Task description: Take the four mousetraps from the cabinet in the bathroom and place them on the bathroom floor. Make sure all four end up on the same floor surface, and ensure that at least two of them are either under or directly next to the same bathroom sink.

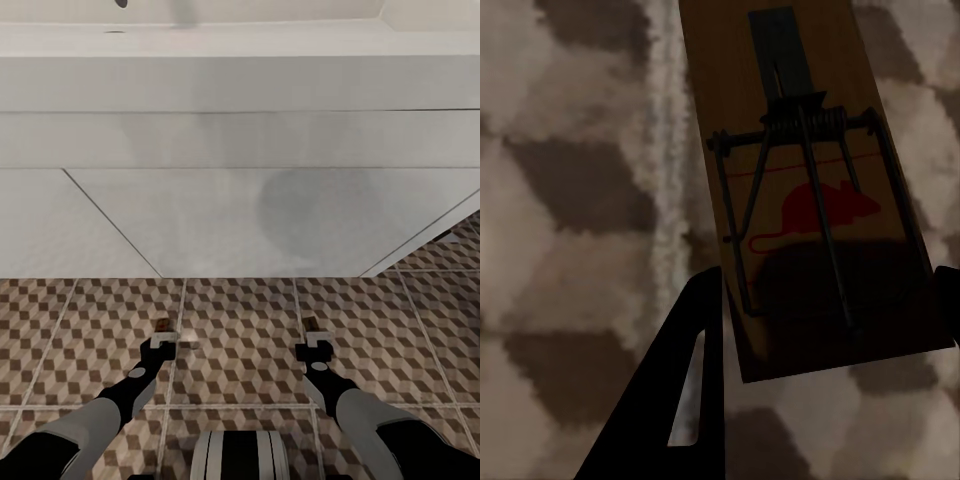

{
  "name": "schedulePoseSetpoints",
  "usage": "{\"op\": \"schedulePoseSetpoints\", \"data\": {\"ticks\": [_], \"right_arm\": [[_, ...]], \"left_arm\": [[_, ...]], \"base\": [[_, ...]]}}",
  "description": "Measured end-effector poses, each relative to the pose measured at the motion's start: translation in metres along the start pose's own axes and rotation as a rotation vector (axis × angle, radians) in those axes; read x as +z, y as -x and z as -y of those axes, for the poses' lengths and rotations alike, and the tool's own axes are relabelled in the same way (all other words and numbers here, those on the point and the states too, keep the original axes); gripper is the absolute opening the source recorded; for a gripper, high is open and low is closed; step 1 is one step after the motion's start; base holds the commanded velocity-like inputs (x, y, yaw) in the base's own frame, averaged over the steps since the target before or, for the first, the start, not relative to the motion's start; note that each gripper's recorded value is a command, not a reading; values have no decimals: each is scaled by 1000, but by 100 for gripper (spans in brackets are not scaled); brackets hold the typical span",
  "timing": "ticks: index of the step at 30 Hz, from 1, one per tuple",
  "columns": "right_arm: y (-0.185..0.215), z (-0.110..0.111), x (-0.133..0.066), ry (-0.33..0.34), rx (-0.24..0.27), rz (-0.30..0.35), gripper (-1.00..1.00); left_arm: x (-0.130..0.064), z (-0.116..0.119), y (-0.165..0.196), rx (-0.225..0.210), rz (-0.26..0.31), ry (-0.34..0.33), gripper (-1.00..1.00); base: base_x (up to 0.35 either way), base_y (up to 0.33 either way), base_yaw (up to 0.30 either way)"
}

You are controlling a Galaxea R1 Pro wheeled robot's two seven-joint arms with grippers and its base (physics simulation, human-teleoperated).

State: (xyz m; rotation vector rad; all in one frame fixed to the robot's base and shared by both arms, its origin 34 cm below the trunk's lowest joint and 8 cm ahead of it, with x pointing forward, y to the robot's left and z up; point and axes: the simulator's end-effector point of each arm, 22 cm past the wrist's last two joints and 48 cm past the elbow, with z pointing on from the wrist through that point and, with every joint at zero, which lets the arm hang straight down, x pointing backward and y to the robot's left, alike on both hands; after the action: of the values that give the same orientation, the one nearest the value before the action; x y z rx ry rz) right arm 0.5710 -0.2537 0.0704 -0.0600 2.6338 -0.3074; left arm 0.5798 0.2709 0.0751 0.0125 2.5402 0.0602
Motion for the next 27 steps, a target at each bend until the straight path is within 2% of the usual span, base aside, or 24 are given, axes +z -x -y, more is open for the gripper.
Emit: {"op": "schedulePoseSetpoints", "data": {"ticks": [5, 9, 13, 17, 20, 27], "right_arm": [[0, 1, 0, -4, -7, 1, -100], [-1, 0, 0, -2, -16, -5, -100], [-1, -12, -2, 13, -31, -41, -100], [32, -23, -1, 23, -25, -31, -100], [57, -27, -2, 27, -17, -18, -100], [70, -29, -3, 30, -7, -5, -100]], "left_arm": [[0, 8, 2, 6, 4, -6, -100], [0, 9, 2, 34, 8, -1, -100], [0, 8, 1, 52, 3, 7, -100], [3, 12, 6, 54, -18, -4, -100], [9, 22, 27, 50, -15, -19, -100], [11, 32, 42, 43, -4, -32, -100]], "base": [[0, 0, 0], [0, 0, 0], [0, 0, 0], [0, 0, 0], [0, 0, 0], [0, 0, 0]]}}
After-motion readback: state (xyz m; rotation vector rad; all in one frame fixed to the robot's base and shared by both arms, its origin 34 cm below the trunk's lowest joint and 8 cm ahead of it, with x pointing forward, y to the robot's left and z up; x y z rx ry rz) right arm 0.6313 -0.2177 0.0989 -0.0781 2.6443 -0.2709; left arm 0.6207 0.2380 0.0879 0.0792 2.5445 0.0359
